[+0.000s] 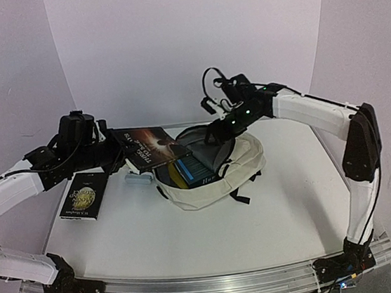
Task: Pack the student bag
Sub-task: Place the book in the student bag.
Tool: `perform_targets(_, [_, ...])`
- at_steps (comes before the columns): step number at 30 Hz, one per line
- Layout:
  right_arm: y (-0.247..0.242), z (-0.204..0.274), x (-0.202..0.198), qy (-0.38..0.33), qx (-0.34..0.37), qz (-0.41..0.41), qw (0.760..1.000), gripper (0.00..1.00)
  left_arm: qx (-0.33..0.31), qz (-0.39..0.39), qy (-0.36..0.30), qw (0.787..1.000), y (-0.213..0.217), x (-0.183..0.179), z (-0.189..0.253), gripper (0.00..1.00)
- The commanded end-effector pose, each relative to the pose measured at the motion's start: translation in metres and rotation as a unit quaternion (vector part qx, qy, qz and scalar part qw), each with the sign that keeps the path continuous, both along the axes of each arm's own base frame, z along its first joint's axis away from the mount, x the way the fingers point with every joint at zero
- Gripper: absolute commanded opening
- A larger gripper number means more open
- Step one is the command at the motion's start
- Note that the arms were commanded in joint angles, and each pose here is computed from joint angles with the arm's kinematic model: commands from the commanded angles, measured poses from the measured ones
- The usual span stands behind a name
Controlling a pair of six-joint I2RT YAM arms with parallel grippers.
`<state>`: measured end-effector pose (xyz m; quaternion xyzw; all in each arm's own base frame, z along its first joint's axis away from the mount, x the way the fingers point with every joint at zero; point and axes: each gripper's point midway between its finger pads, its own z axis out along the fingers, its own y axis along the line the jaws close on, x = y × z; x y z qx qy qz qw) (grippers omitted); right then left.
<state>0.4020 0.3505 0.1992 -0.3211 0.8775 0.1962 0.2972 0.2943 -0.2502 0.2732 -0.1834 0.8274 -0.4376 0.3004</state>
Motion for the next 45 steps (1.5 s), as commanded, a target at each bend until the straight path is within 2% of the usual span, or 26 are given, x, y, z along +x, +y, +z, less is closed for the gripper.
perform_targets(1, [0.031,-0.005,0.012,-0.074,-0.063,0.03,0.995,0.6,-0.006,0.06,-0.009,0.998,0.024,0.003,0.013,0.0])
perform_targets(7, [0.061,-0.052,0.046,-0.099,-0.118,0.025,0.988,0.64,-0.008,0.068,-0.005,0.998,0.037,0.005,0.013,0.0])
perform_targets(13, [0.054,-0.097,0.067,-0.122,-0.193,0.011,0.974,0.64,-0.01,0.078,-0.015,0.997,0.045,0.008,0.017,0.0])
perform_targets(16, [0.044,-0.121,0.07,-0.123,-0.232,0.009,0.965,0.6,-0.012,0.066,-0.006,0.998,0.043,0.006,0.014,0.0])
perform_targets(19, [0.037,-0.125,0.072,-0.127,-0.25,0.0,0.96,0.49,-0.013,0.058,0.001,0.998,0.041,0.005,0.009,0.0])
perform_targets(20, [0.036,-0.122,0.072,-0.128,-0.246,-0.004,0.961,0.43,-0.013,0.055,0.004,0.998,0.04,0.004,0.007,0.0])
perform_targets(23, [0.04,-0.092,0.067,-0.124,-0.207,-0.012,0.97,0.08,-0.021,0.034,0.011,0.999,0.032,0.002,-0.005,0.0])
perform_targets(24, [0.042,-0.075,0.064,-0.125,-0.19,-0.012,0.974,0.0,-0.025,0.026,0.011,0.999,0.029,0.002,-0.008,0.0])
perform_targets(31, [0.032,0.007,0.054,-0.093,-0.053,-0.019,0.994,0.0,-0.078,-0.039,-0.007,0.996,-0.001,0.005,-0.024,0.0])
perform_targets(36, [0.028,0.025,0.042,-0.068,-0.007,-0.003,0.998,0.0,-0.109,-0.076,-0.042,0.99,-0.024,0.019,-0.016,0.0])
perform_targets(45, [0.047,0.052,0.025,-0.042,0.065,0.029,0.997,0.0,-0.131,-0.117,-0.022,0.984,-0.067,0.054,-0.045,0.0])
